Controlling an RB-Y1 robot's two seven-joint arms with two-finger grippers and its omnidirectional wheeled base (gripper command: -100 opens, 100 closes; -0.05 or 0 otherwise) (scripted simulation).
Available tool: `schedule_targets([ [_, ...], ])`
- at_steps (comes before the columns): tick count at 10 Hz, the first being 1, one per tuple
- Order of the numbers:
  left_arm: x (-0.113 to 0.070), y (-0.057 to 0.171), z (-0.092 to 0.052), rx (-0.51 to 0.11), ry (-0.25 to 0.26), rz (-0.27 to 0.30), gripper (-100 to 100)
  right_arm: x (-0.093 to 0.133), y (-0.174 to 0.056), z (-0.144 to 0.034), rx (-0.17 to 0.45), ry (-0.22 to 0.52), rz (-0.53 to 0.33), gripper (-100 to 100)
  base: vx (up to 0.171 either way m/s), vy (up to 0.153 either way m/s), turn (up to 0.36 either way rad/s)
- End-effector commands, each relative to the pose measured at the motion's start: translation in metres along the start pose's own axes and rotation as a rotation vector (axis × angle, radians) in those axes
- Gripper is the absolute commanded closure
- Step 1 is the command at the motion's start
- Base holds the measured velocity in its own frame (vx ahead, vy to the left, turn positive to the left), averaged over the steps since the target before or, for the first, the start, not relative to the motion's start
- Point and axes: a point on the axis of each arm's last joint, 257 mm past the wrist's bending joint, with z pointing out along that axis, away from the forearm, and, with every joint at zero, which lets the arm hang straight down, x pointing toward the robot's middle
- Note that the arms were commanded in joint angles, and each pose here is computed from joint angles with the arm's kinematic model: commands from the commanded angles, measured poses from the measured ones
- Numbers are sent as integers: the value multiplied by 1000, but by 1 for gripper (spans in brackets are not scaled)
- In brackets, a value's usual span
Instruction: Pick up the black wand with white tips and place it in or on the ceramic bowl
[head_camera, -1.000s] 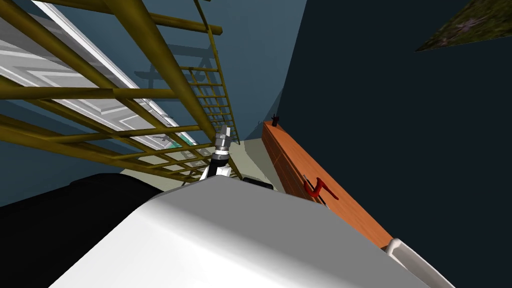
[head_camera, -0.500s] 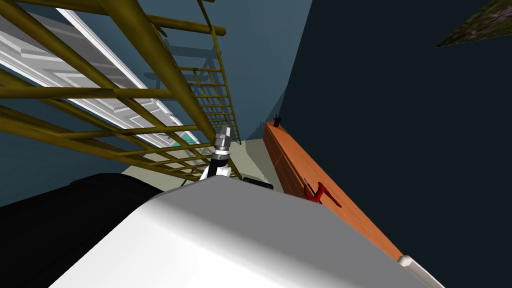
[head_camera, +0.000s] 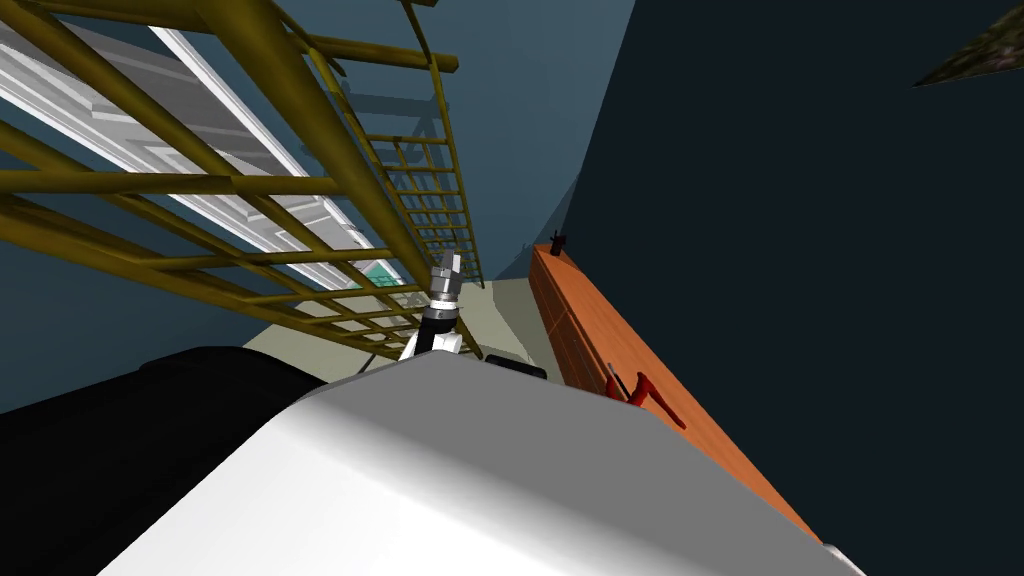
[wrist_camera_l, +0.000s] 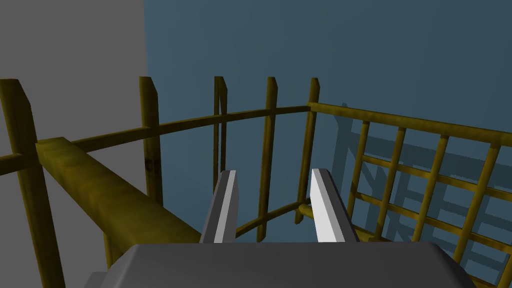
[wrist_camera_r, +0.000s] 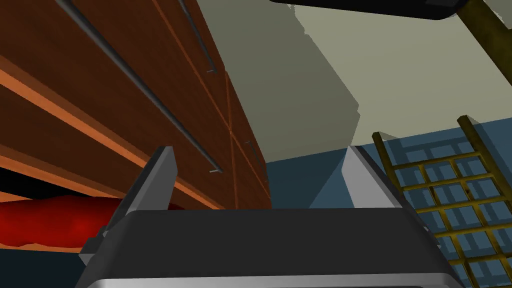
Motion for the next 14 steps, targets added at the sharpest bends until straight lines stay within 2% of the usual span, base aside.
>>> schedule_targets([
  [1,0,0,0,0,0,0,0,19,-27,-9,43,50,-38,-100,46,-92,122],
  [4,0,0,0,0,0,0,0,46,-68,-29,107,134,-94,-100,46,-94,115],
  [6,0,0,0,0,0,0,0,63,-87,-40,137,182,-121,-100,34,-81,101],
  [7,0,0,0,0,0,0,0,78,-97,-49,154,223,-139,-100,55,-116,163],
  [11,0,0,0,0,0,0,0,108,-99,-56,158,288,-158,-100,34,-90,67],
  [13,0,0,0,0,0,0,0,108,-99,-57,159,288,-157,-100,15,-44,37],
  [14,0,0,0,0,0,0,0,108,-99,-58,158,289,-158,0,2,-6,0],
])
